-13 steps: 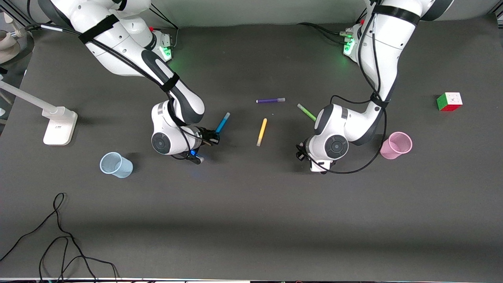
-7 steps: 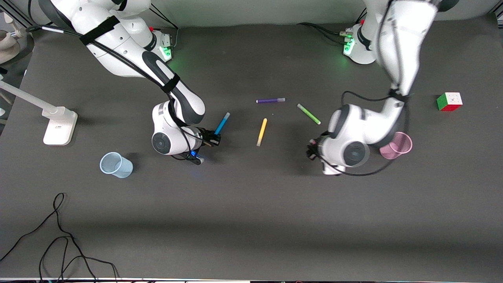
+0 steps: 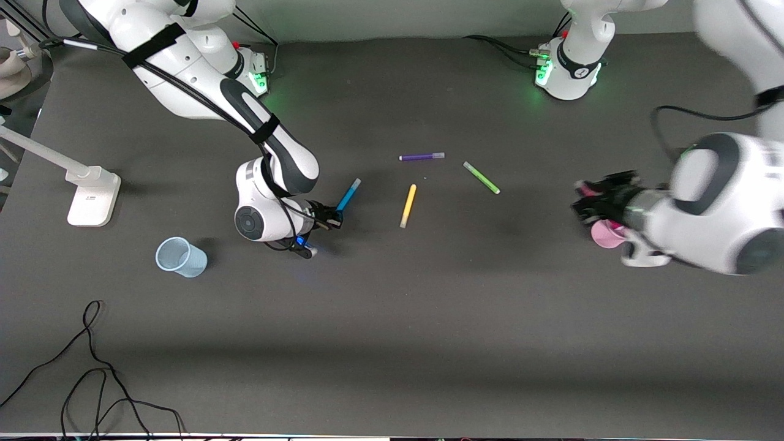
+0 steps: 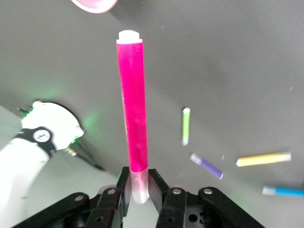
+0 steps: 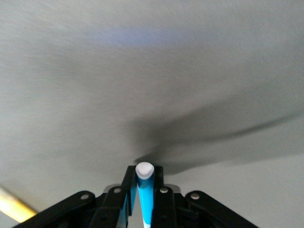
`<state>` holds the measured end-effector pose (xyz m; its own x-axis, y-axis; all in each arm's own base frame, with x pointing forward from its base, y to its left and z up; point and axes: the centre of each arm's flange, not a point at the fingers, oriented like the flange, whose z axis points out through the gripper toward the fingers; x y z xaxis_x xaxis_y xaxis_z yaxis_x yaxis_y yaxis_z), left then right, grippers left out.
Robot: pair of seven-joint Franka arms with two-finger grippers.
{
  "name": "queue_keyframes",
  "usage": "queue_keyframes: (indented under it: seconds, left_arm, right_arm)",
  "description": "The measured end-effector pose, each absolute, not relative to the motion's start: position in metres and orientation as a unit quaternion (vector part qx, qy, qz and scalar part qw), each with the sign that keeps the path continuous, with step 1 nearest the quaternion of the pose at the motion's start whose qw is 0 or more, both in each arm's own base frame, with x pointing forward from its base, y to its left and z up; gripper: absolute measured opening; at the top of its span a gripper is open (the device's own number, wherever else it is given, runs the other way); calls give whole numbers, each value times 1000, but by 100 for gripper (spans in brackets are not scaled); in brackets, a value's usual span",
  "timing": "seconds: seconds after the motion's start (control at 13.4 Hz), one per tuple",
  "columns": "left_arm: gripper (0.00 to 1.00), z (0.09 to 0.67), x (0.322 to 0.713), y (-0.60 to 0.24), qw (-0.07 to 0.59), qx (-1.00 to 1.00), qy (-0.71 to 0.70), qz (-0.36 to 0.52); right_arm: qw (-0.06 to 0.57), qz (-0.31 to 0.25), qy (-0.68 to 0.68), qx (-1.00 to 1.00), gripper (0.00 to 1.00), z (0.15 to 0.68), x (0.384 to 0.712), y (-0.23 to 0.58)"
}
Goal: Place pink and blue markers in matching cups
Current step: 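Carry the blue marker toward the blue cup while the left gripper carries pink, then lower the blue marker into the blue cup while the left gripper drops pink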
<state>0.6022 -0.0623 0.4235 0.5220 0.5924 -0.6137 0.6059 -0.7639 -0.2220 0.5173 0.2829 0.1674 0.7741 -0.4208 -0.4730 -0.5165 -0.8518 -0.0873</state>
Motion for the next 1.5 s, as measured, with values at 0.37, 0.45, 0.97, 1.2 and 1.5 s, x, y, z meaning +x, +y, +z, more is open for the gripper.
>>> queue_keyframes:
  seconds: [0.37, 0.45, 0.97, 1.2, 1.5]
  left_arm:
    - [21, 372, 591, 70, 162, 836, 324, -413]
    - [21, 355, 586, 87, 194, 824, 321, -425]
    - [21, 264, 567, 142, 303, 767, 318, -469]
    - [21, 238, 559, 155, 328, 756, 311, -474]
    - [21, 234, 559, 155, 340, 758, 299, -469]
  right_arm:
    - [94, 86, 214, -968, 18, 349, 563, 229]
    - [79, 48, 203, -975, 18, 385, 566, 206]
    - [-32, -58, 104, -992, 18, 457, 577, 92]
    - [-71, -75, 77, -992, 18, 465, 577, 74]
    - [-92, -143, 13, -985, 18, 467, 574, 25]
